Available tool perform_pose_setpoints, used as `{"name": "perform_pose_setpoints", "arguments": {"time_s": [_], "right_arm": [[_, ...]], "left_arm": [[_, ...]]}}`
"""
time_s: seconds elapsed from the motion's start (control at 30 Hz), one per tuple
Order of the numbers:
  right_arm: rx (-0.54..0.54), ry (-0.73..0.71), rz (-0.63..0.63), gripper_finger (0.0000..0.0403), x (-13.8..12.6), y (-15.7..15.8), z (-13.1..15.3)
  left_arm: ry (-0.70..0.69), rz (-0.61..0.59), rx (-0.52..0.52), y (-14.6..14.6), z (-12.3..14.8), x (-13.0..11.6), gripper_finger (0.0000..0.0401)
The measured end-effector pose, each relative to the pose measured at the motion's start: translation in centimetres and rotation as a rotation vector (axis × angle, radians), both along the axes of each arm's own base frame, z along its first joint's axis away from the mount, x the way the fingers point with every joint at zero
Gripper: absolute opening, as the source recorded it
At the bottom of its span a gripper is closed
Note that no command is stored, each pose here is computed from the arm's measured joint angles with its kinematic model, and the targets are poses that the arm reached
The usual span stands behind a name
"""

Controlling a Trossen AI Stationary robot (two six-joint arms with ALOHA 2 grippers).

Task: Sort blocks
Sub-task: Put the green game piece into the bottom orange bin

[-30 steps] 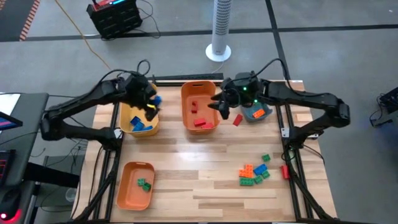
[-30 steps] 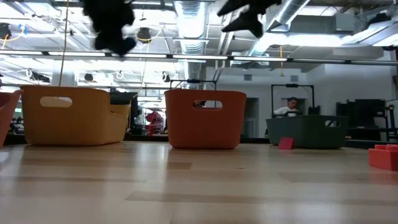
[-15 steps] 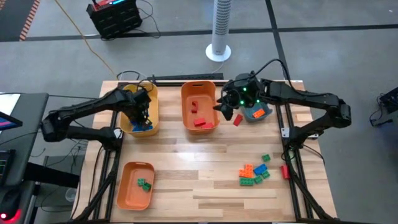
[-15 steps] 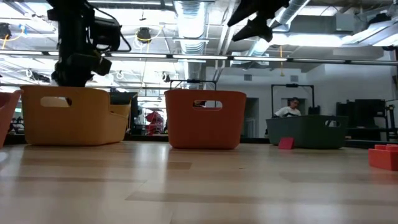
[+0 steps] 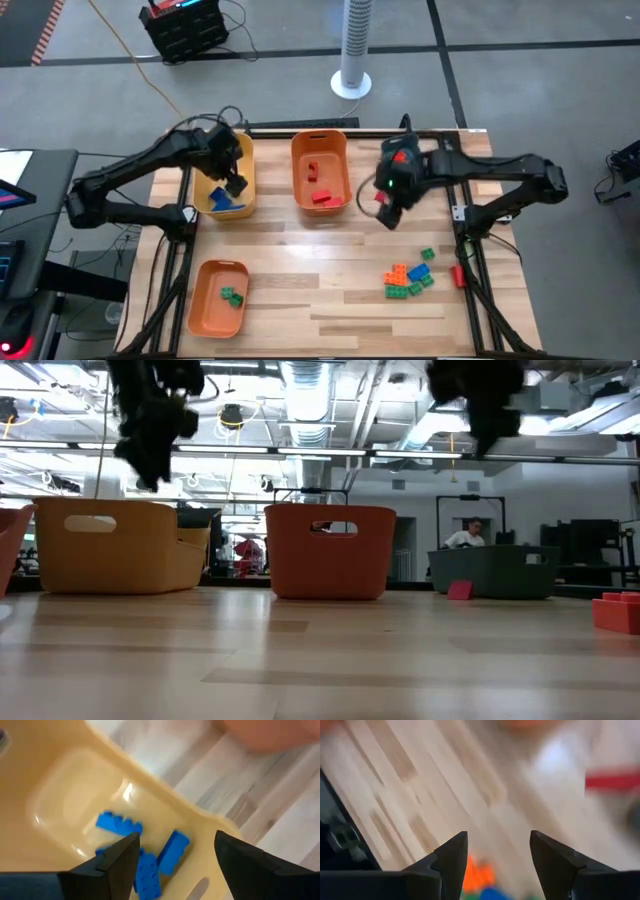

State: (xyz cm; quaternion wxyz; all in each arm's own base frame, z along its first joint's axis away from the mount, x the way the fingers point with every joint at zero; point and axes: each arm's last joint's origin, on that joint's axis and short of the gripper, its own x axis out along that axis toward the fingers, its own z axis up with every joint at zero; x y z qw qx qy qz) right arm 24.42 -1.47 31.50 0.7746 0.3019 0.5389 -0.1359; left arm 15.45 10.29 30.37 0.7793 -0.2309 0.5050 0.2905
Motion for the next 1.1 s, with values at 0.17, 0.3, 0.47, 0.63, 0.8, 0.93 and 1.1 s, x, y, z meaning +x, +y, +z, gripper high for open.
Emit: {"name": "perform_pose_setpoints", "arguments": {"time_s": [0.17, 0.3, 0.47, 0.63, 0.8, 0.93, 1.1], "right_arm": [[0.095, 0.193, -0.010, 0.0226, -1.2, 2.8, -3.7], [0.245, 0.328, -0.091, 0.0226, -2.3, 4.4, -6.9], [0.267, 0.471, -0.261, 0.0226, -3.5, 5.5, -8.4], [0.229, 0.570, -0.294, 0.0226, -4.7, 5.8, -9.5], [0.234, 0.628, -0.326, 0.0226, -5.8, 5.3, -11.6], [0.269, 0.598, -0.361, 0.0226, -6.2, 4.8, -13.4], [0.259, 0.636, -0.399, 0.0226, -7.5, 4.4, -14.8]], "left_arm": [[-0.142, -0.042, 0.093, 0.1, 3.7, 0.6, 0.0251], [-0.239, -0.081, 0.162, 0.1, 6.0, 1.0, 0.0251], [-0.289, -0.100, 0.195, 0.0, 7.6, 1.0, 0.0251], [-0.304, -0.170, 0.184, -0.2, 7.7, 1.0, 0.0251], [-0.295, -0.212, 0.189, -0.1, 7.6, 1.2, 0.0251], [-0.295, -0.213, 0.190, -0.1, 7.6, 1.2, 0.0251], [-0.280, -0.213, 0.178, -0.2, 7.5, 1.0, 0.0251]]}}
